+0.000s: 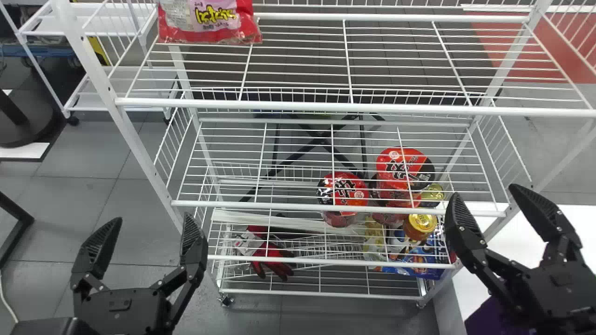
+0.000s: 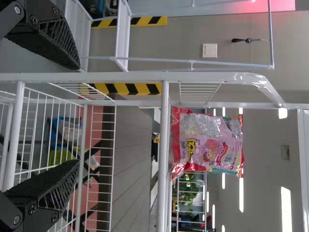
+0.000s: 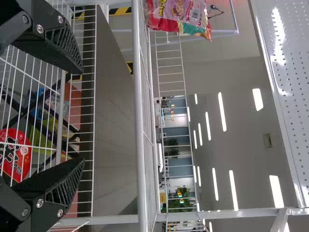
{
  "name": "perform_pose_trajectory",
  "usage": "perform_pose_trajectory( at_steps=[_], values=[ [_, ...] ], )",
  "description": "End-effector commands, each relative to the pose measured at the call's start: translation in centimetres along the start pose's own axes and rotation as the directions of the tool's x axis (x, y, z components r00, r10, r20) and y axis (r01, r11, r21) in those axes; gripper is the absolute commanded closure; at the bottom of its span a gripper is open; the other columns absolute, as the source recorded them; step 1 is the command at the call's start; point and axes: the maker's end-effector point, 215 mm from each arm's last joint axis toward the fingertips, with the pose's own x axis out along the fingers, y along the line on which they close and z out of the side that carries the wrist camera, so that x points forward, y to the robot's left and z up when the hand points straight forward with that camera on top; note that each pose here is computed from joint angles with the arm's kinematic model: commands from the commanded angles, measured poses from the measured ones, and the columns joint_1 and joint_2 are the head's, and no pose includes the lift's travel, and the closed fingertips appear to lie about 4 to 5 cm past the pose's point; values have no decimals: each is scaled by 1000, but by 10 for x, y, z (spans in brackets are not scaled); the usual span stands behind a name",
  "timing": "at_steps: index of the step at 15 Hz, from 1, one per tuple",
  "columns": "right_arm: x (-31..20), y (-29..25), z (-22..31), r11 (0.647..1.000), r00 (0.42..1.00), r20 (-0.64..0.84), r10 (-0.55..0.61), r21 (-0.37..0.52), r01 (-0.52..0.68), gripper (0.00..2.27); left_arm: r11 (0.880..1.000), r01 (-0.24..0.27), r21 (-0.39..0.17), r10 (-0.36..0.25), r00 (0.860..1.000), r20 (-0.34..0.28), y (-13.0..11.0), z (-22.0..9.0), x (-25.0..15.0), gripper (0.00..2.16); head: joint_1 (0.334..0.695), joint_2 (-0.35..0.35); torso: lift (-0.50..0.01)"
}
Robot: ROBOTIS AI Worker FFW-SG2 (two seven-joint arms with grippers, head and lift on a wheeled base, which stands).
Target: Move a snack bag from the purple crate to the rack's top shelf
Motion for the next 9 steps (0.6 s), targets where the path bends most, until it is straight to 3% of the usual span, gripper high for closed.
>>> perform_pose_trajectory(
  at_steps=[1,9],
  values=[
    [0,0,1,1000,1000,1,0,0,0,201,1000,-1,-2,1,1000,1,0,1,0,134,695,12,-262],
    [0,0,0,1000,1000,-1,-2,-4,2,201,1000,0,-4,0,1000,0,-1,1,0,134,695,6,-294]
  ],
)
